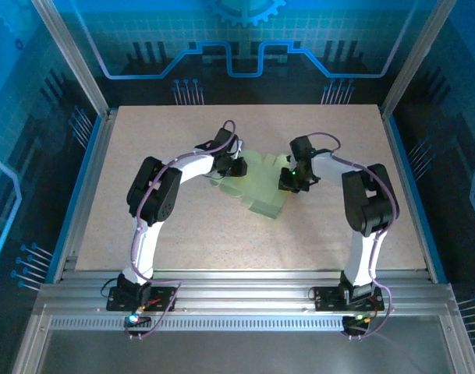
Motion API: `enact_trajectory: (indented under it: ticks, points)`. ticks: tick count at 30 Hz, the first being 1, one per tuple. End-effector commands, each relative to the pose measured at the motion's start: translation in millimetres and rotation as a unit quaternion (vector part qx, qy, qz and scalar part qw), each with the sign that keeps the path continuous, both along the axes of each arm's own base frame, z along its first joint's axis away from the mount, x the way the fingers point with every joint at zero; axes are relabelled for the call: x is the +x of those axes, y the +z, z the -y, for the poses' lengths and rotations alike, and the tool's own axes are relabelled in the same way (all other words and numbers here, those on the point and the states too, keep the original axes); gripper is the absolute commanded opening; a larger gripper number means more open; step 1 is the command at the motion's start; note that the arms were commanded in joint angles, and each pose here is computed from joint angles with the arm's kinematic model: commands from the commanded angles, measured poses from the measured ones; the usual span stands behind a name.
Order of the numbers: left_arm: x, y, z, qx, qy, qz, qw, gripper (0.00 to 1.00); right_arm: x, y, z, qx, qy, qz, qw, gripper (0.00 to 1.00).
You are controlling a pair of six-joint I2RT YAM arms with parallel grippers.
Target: Fold the paper box
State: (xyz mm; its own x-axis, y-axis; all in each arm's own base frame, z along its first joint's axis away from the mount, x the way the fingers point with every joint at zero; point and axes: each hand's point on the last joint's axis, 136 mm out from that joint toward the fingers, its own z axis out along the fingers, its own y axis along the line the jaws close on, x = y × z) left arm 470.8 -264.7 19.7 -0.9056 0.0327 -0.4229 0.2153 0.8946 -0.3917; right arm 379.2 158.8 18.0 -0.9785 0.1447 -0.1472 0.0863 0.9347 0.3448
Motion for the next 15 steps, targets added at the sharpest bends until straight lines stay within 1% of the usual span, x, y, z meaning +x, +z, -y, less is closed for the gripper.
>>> enact_trajectory:
  ticks: [1,3,4,6,8,9,14,15]
  points:
    - [-45.4,-55.2,0.4,0.022,-0.019,-0.102,0.994,0.2,-33.8,-27.1,-9.1,0.003,0.022,-0.043,0.999,0.16]
    - [-47.1,-57.9,1.4,0.006,-0.015,-0.109,0.994,0.2,-20.0,-8.6,-11.8,0.028,0.017,-0.004,0.999,0.2]
    - [-47.4,-57.8,2.2,-0.007,-0.01,-0.113,0.993,0.2,-14.4,-0.1,-12.3,0.04,0.015,0.013,0.999,0.24]
    - [-46.8,-57.2,0.3,-0.032,0.003,-0.121,0.992,0.2,-3.8,17.9,-11.5,0.069,0.006,0.048,0.996,0.36]
    - [-48.0,-58.3,-4.7,-0.028,0.01,-0.127,0.992,0.2,3.1,32.1,-7.2,0.096,-0.01,0.077,0.992,0.45]
    - [-48.1,-58.1,-6.0,-0.025,0.009,-0.127,0.992,0.2,6.0,37.6,-2.6,0.108,-0.022,0.091,0.99,0.47]
    - [-48.6,-58.4,-8.3,-0.03,0.013,-0.135,0.99,0.2,5.7,51.8,16.1,0.195,-0.08,0.115,0.971,0.54]
    - [-48.7,-58.3,-8.5,-0.031,0.013,-0.136,0.99,0.2,0.1,47.9,19.4,0.205,-0.089,0.112,0.968,0.55]
